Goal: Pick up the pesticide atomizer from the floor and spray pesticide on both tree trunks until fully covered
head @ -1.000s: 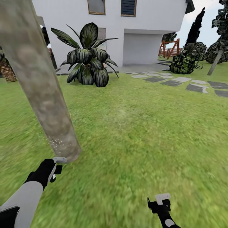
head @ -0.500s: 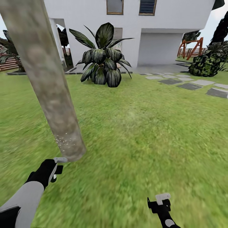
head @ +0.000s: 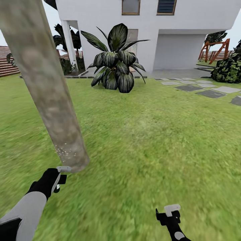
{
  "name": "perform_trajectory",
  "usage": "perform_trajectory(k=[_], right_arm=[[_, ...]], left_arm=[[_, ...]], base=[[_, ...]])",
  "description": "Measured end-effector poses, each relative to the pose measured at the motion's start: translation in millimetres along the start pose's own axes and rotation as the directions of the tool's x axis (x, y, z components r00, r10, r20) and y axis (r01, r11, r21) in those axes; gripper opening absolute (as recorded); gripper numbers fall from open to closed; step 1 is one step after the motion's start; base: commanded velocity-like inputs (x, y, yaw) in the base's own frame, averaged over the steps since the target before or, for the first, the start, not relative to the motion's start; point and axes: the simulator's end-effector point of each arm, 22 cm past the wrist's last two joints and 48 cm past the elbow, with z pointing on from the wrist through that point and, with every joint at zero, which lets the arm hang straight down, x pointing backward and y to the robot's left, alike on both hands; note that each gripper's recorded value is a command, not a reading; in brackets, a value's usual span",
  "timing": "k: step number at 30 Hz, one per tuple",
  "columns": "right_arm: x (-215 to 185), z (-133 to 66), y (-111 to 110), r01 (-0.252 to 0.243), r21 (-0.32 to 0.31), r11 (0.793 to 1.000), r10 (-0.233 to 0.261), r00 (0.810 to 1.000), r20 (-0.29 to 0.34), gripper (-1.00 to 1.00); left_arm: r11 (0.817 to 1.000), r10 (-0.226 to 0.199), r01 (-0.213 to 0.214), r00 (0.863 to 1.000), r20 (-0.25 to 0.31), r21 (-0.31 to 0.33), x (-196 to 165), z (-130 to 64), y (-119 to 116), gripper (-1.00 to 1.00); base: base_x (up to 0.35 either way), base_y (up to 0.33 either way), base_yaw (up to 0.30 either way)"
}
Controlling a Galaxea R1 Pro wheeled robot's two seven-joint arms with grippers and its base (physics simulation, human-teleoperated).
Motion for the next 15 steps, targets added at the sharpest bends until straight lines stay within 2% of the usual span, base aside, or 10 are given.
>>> perform_trajectory(k=[7, 15], right_arm=[[0.0, 0.0, 0.1, 0.000, 0.000, 1.000, 0.000, 1.000, 0.000, 1.00], [-0.1, 0.0, 0.3, 0.001, -0.001, 1.000, -0.001, 1.000, 0.000, 1.00]], left_arm=[[1.000, -0.001, 0.001, 1.000, 0.000, 0.000, 0.1, 0.1, 0.1, -1.00], [1.000, -0.001, 0.001, 1.000, 0.000, 0.000, 0.0, 0.0, 0.5, -1.00]], base=[[0.103, -0.262, 0.032], [0.092, -0.264, 0.251]])
